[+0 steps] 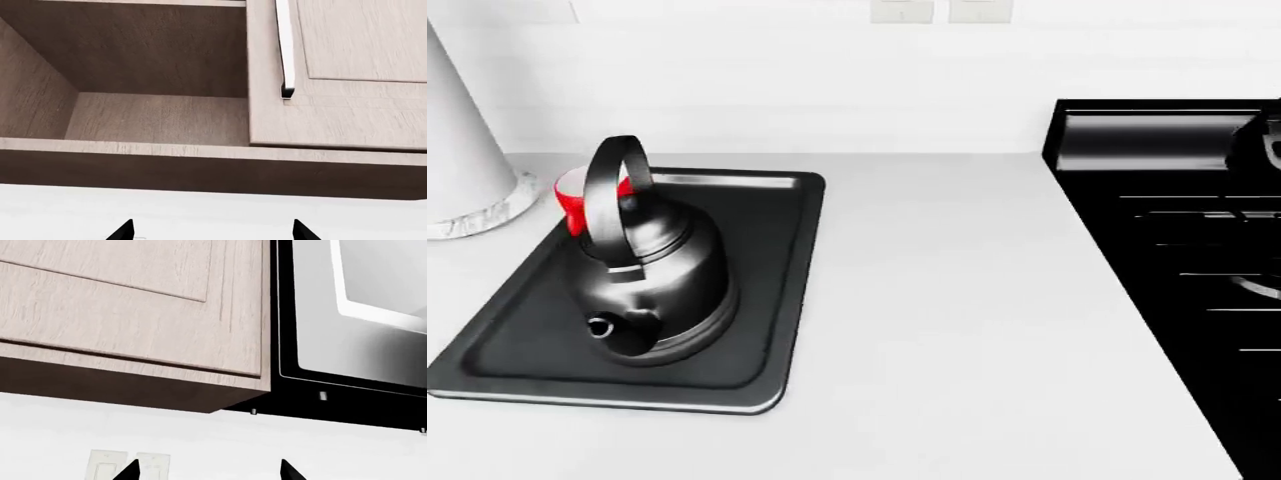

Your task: Pick the kettle from the counter and place it on the tray. Then pick the mug from the cabinet and place it on the tray. Then close the cabinet doors.

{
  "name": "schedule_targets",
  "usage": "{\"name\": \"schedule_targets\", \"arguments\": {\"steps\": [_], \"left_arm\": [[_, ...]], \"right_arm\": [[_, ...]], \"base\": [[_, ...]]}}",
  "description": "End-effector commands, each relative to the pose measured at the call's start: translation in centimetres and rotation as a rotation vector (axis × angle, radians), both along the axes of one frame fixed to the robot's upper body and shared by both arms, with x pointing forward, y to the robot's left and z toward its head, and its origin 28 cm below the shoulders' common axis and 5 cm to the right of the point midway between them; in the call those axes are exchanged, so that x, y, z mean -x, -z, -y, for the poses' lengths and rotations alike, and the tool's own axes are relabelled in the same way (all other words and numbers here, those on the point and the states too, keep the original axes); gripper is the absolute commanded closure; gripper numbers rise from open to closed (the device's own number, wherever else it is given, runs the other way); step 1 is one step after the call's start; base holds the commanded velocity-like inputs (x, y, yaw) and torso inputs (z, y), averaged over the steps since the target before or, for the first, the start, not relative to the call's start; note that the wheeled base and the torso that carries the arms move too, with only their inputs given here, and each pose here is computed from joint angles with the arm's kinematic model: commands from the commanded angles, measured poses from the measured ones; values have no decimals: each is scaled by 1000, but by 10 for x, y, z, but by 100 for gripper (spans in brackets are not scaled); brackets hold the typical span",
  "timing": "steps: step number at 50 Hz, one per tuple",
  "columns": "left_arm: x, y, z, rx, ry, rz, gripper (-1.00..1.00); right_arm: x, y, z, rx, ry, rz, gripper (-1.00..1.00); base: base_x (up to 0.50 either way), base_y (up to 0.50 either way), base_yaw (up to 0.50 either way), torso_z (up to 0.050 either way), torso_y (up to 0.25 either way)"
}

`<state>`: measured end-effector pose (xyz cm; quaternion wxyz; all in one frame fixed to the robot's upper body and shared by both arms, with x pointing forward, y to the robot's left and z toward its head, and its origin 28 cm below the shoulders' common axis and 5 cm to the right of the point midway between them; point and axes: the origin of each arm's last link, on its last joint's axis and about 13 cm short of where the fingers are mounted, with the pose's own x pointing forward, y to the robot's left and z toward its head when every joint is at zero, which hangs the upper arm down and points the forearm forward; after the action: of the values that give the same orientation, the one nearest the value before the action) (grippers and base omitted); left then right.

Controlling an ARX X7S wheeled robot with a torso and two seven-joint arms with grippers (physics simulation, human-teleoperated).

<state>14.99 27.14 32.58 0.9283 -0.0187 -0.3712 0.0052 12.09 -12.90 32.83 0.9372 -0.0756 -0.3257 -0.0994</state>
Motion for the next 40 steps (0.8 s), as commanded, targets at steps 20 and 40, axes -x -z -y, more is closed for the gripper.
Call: {"name": "schedule_targets", "arguments": {"steps": [20,40], "left_arm": [[-1,3,0,-5,-1,-6,-100],[-2,2,0,-1,-4,-8,-100]], "right_arm": [[-1,21,2,-8,15,-23,-100],[-3,22,2,-24,22,-28,-100]], "base": [[0,500,0,0,0],[0,500,0,0,0]]}}
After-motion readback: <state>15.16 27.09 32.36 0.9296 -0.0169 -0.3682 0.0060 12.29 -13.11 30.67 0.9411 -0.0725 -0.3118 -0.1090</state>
